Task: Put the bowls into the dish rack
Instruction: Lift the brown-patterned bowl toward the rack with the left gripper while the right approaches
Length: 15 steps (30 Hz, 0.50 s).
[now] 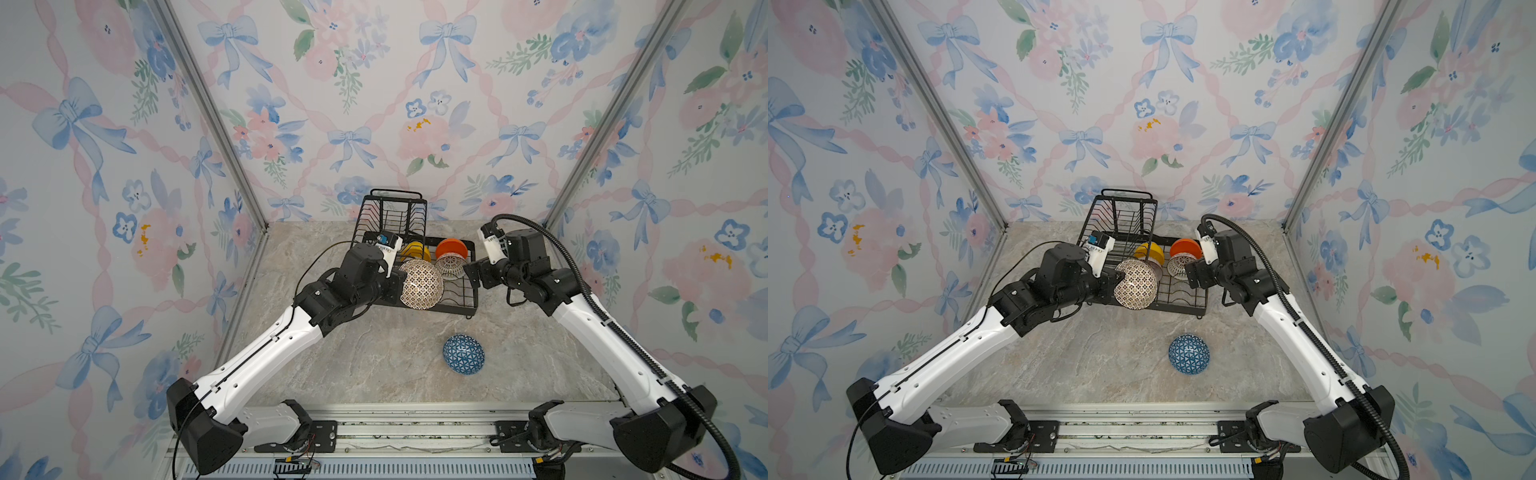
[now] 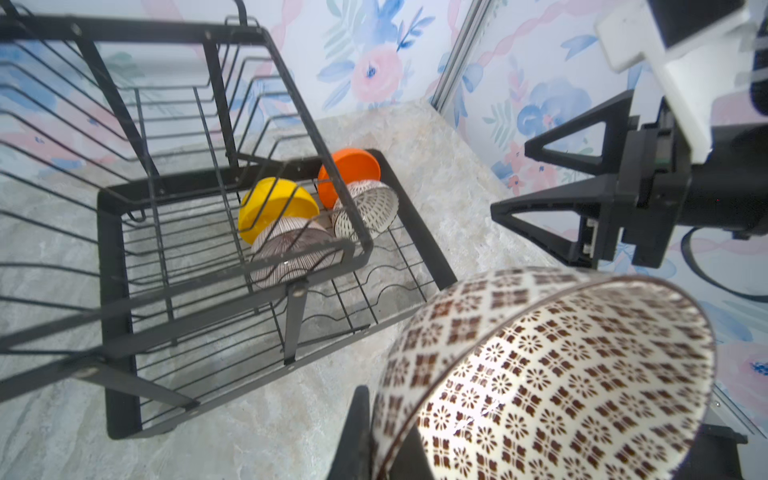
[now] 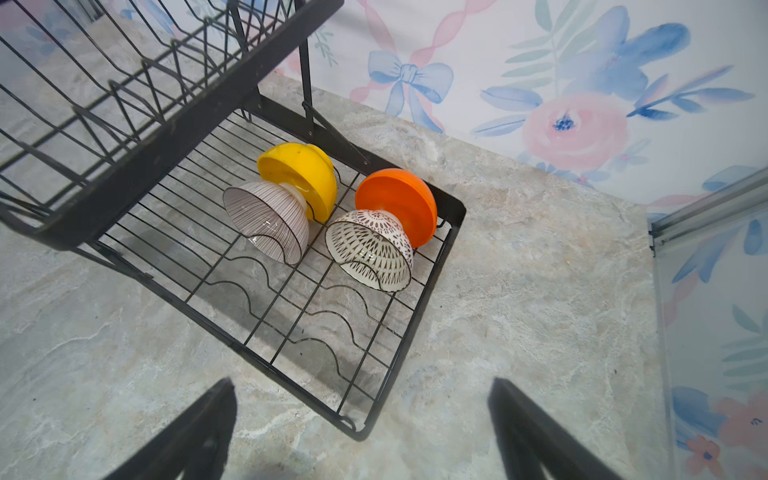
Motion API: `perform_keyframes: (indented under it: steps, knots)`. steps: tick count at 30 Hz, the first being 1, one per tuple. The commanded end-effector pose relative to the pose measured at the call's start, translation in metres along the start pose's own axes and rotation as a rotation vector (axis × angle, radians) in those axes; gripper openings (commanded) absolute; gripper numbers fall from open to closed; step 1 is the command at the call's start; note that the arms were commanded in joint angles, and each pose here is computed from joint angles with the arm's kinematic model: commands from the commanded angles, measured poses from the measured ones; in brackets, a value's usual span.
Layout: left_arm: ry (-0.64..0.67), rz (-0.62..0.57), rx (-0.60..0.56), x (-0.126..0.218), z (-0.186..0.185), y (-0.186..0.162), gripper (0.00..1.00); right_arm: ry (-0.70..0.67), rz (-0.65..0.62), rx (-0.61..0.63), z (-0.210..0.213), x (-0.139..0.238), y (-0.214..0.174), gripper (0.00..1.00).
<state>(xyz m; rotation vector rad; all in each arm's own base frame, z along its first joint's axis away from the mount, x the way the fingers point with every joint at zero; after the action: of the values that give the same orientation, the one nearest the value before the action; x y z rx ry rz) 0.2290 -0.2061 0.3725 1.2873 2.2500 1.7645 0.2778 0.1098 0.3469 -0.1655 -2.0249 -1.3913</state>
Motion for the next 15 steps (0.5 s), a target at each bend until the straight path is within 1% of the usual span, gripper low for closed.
perform_keyframes:
  steps: [1,6,11,15]
  knots:
    - [-0.037,-0.107,-0.069,0.009,-0.015,0.030,0.00,0.015,-0.061,-0.042,-0.006,0.033,0.013,0.97]
    - [-0.010,-0.156,-0.117,0.006,-0.021,0.049,0.00,0.034,-0.138,-0.062,-0.008,0.063,0.028,0.97]
    - [0.100,-0.174,-0.152,-0.014,-0.017,0.059,0.00,0.038,-0.215,-0.095,-0.012,0.081,0.042,0.97]
    - [0.135,-0.173,-0.155,-0.029,-0.013,0.067,0.00,0.038,-0.247,-0.121,-0.013,0.089,0.050,0.97]
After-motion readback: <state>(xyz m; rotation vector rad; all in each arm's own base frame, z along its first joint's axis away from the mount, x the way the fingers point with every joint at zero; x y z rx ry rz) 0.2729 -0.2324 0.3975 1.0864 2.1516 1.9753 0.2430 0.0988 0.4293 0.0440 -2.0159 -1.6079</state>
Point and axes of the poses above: each gripper's point midway between its finger pads, its own x axis back along the fingers, its own z axis along the line the jaws close on, y = z × x, the point moved 10 cm from there along x, back along the fingers, and after that the axes turned 9 degrees about x, right-handed, at the moved point
